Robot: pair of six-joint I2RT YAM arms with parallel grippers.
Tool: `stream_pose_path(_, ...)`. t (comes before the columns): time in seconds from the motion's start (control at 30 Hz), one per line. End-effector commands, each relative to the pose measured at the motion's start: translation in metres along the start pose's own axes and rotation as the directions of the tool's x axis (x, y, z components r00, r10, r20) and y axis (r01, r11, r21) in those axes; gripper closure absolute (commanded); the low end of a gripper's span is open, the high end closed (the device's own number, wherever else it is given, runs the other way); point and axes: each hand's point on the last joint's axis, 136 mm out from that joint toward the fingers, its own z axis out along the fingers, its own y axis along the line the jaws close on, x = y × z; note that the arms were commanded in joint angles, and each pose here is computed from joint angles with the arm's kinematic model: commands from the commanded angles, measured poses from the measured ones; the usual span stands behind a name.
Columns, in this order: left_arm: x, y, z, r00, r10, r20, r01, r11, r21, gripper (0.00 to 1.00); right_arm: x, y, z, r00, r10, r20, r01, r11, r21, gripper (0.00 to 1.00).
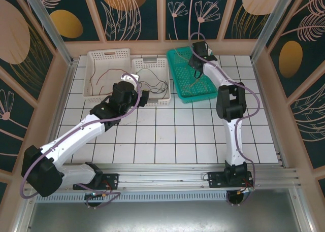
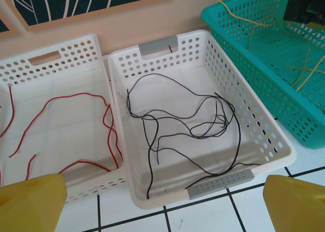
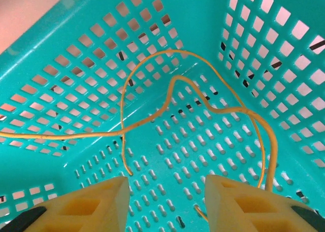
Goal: Untangle the cables
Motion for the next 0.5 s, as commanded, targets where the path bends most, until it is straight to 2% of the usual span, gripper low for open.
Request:
stream_pose_path(0.0, -0.009, -0.002, -0.001, 1.0, -0.014, 0.008, 0.014, 1.0, 0.013, 0.01, 0.001, 0.001, -0.005, 1.0, -0.015, 0.007, 0.015, 1.0, -0.011, 0.57)
stream_pose_path(0.1, -0.008, -0.002, 0.0, 1.0, -0.013, 0.004, 0.013, 1.0, 0.015, 0.02, -0.001, 0.015, -0.006, 0.999, -0.027, 0.031, 0.029, 0.995, -0.092, 0.57)
stream_pose_path(0.2, -0.007, -0.003, 0.001, 1.0, -0.011, -0.001, 0.011, 1.0, 0.018, 0.02, -0.006, 0.021, -0.003, 0.998, -0.034, 0.059, 0.041, 0.992, -0.116, 0.56)
stream_pose_path(0.33, -0.006, -0.003, 0.001, 1.0, -0.009, -0.004, 0.009, 1.0, 0.018, 0.01, -0.003, 0.01, 0.023, 0.999, -0.034, 0.036, 0.037, 0.997, -0.066, 0.56)
stream_pose_path(0.47, -0.005, -0.004, 0.001, 1.0, -0.008, -0.007, 0.008, 1.0, 0.018, 0.02, 0.02, -0.017, 0.05, 0.999, -0.025, -0.035, 0.026, 0.999, 0.028, 0.58)
